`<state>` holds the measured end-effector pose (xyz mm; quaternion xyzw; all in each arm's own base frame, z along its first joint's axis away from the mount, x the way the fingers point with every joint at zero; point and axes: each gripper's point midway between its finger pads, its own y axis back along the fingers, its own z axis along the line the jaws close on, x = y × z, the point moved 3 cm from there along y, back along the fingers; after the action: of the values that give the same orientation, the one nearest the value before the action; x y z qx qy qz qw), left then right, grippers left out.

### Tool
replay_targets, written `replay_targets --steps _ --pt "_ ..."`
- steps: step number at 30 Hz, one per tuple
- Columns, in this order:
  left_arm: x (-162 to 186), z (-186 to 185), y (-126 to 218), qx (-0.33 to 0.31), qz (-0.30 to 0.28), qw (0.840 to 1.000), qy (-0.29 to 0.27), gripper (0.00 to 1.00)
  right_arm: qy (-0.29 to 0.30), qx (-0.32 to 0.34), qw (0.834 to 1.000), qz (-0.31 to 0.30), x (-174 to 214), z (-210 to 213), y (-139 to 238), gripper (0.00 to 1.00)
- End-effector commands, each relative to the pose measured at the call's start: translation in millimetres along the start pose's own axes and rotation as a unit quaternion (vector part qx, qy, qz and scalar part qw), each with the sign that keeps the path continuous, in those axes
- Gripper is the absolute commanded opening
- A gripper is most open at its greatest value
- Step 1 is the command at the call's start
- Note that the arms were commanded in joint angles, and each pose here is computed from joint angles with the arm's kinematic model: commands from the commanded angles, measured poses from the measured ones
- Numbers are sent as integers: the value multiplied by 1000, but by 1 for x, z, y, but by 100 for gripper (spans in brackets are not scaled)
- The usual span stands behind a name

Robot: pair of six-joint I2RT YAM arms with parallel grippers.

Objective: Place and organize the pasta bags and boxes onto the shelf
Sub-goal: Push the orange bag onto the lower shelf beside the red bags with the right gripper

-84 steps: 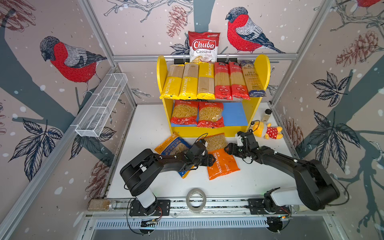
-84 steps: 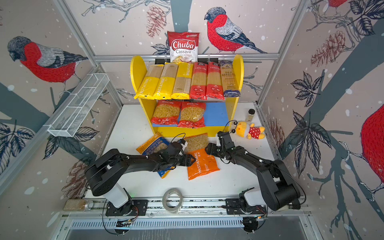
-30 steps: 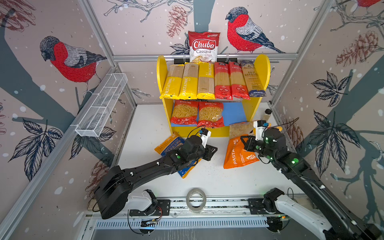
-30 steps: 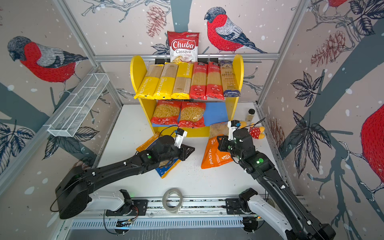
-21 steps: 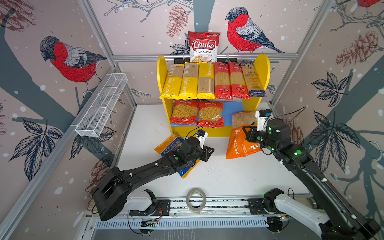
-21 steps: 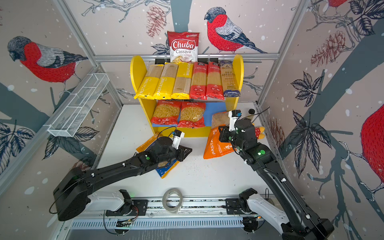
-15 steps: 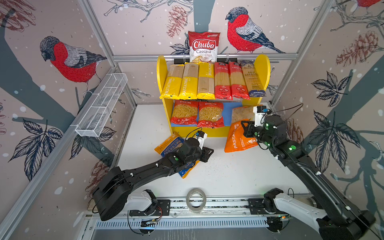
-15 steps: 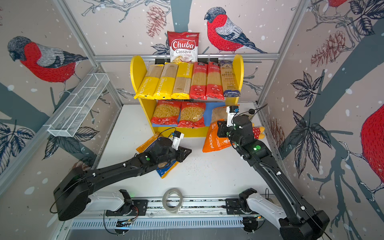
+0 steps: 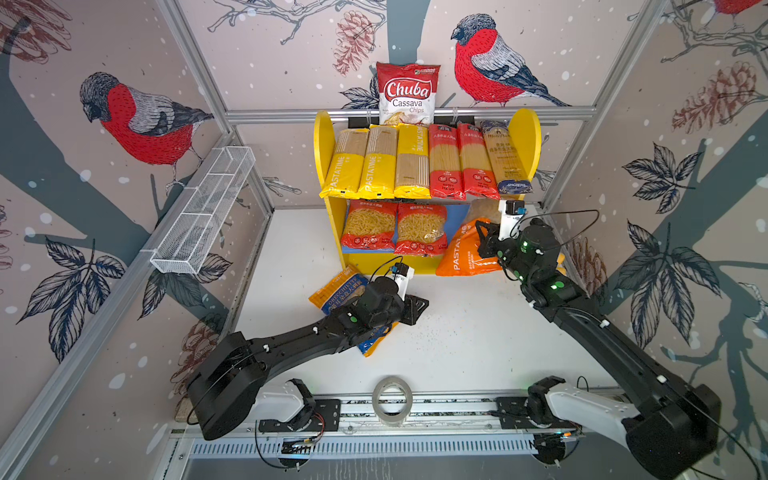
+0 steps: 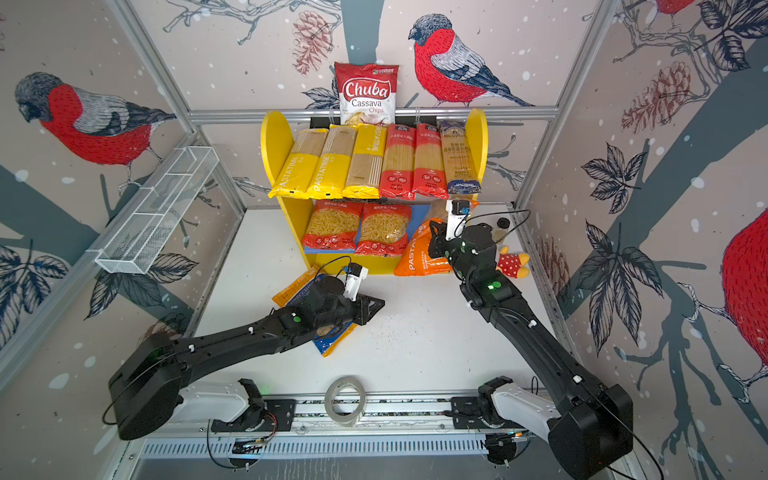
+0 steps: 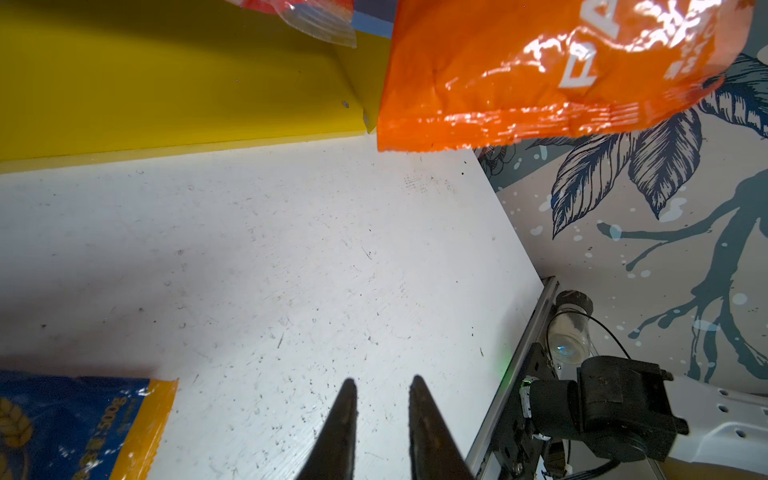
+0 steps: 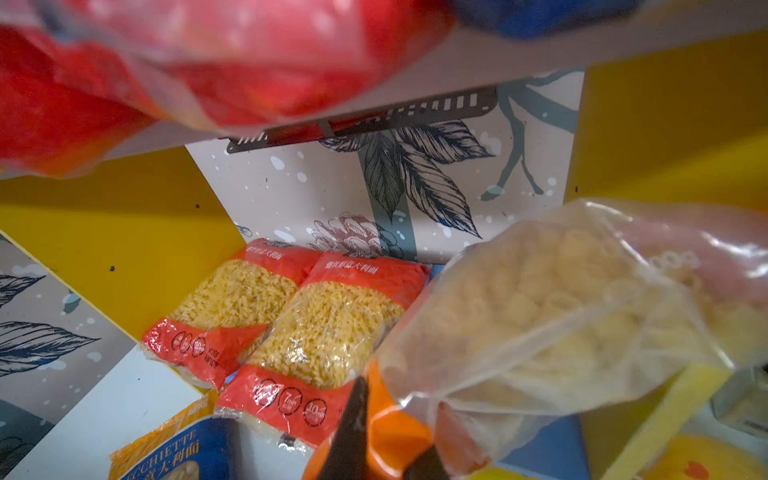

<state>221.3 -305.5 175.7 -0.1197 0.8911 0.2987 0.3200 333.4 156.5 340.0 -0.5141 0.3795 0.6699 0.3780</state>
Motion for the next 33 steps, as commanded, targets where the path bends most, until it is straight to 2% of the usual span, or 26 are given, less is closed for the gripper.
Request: replay_targets --steps 1,3,6,12,19,23,31,33 --pt "-6 -5 0 11 -11 1000 2 24 29 -56 986 -156 -65 21 9 0" --pt "-7 -6 0 11 -11 1000 2 24 46 -80 983 -158 -65 35 6 0" --pt "-6 -5 -2 12 -11 1000 5 24 74 -60 984 -148 -64 36 -4 0" --pt "-7 -8 -5 15 -5 1000 7 24 76 -10 987 -143 -60 -6 -25 0" --pt "-6 -7 -5 12 -4 1000 7 24 43 27 996 -67 -4 -54 -70 4" --pt "-4 -6 -7 13 -1 1000 11 24 52 28 997 -45 14 -53 -78 6" --pt "-7 -9 -11 16 2 1000 6 24 65 8 996 -64 1 -31 -83 9" --pt "-8 -10 -11 17 2 1000 6 24 65 25 996 -47 7 -33 -91 13"
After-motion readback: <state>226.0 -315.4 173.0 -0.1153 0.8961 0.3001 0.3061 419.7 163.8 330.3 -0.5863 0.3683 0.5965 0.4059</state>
